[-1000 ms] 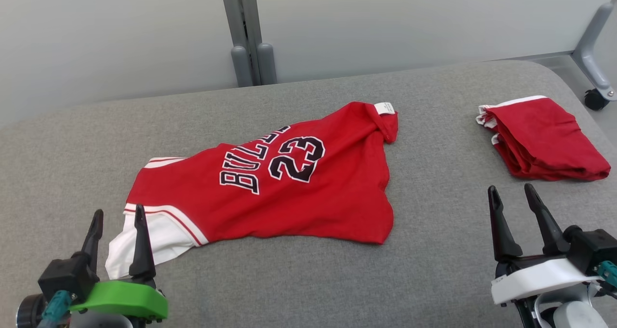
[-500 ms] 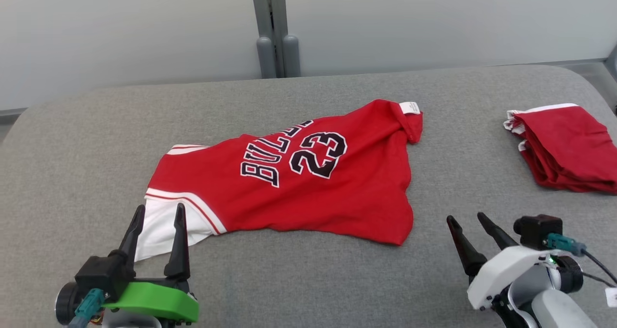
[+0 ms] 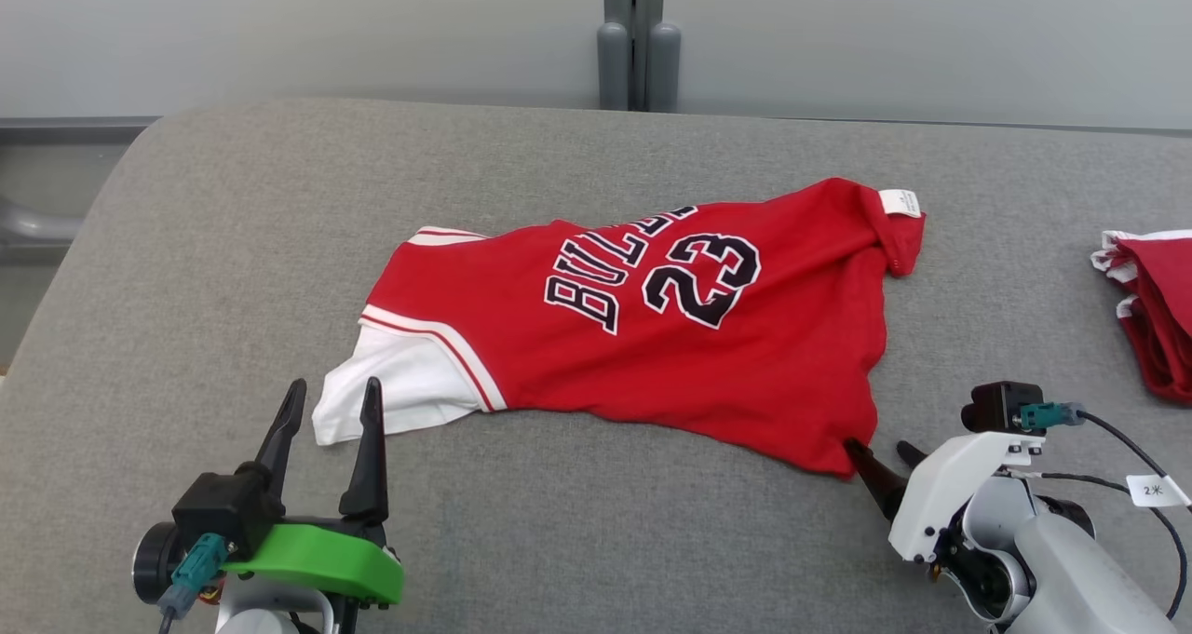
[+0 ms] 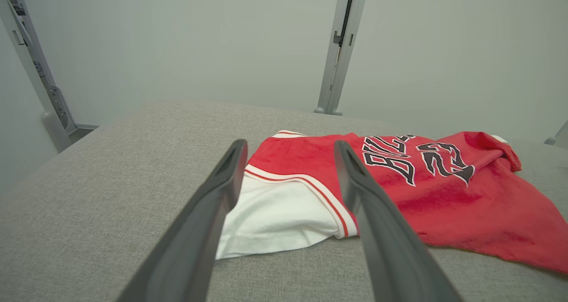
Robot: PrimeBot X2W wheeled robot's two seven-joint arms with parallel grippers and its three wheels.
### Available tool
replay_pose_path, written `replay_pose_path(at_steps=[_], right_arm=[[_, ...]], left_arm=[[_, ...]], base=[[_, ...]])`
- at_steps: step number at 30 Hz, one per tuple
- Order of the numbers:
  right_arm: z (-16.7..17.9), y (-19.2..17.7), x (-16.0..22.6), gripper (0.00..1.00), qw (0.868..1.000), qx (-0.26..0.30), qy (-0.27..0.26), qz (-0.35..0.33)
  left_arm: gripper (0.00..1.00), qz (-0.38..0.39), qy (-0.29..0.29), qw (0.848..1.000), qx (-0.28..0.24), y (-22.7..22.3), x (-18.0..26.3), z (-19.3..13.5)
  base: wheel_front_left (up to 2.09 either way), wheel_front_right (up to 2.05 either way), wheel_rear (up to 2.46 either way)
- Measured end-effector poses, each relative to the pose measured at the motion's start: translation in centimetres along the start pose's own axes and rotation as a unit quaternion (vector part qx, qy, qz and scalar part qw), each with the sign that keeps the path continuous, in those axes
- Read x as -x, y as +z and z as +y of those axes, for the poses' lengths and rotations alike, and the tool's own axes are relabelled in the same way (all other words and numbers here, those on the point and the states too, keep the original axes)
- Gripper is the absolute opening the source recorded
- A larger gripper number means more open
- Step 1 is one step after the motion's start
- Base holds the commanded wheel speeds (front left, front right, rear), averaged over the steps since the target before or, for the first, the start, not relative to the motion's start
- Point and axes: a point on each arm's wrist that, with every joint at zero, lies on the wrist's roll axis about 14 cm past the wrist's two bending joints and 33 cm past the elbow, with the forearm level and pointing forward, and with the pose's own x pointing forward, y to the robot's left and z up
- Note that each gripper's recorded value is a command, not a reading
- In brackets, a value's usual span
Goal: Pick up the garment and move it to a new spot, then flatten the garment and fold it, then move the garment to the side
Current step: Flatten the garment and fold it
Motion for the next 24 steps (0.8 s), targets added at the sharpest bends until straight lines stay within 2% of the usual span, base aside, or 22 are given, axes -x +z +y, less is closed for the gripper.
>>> replay_pose_path(at_steps=[2,3,4,5,12,20,24], right_arm=[[0.4,-0.1,-0.6,1.0,1.0,0.001,0.004,0.012],[0.6,-0.1,-0.9,0.92,1.0,0.002,0.007,0.014],[0.8,-0.1,-1.1,0.21,1.0,0.002,0.01,0.015],[1.1,-0.1,-1.2,0.0,1.0,0.002,0.014,0.015],[1.1,0.6,-0.4,0.0,1.0,0.001,0.021,-0.006],[-2.3,2.0,3.6,0.0,1.0,0.013,-0.005,-0.025],[-4.6,0.9,5.8,0.0,0.999,0.009,-0.034,-0.005]], left_arm=[[1.0,-0.001,0.008,1.0,-0.001,0.1,0.1,0.5],[1.0,0.0,0.011,1.0,-0.001,0.0,0.2,0.7],[1.0,0.0,0.015,1.0,-0.001,0.0,0.3,0.9],[1.0,0.001,0.018,1.0,-0.001,-0.1,0.3,1.1],[1.0,0.007,0.008,1.0,0.004,-0.6,0.0,0.4],[1.0,0.013,-0.019,1.0,0.009,-1.1,-0.6,-1.3],[1.0,0.016,-0.034,0.999,0.011,-1.4,-1.1,-2.3]], base=[[0.0,0.0,0.0],[0.0,0.0,0.0],[0.0,0.0,0.0],[0.0,0.0,0.0],[0.0,0.0,0.0],[0.0,0.0,0.0],[0.0,0.0,0.0]])
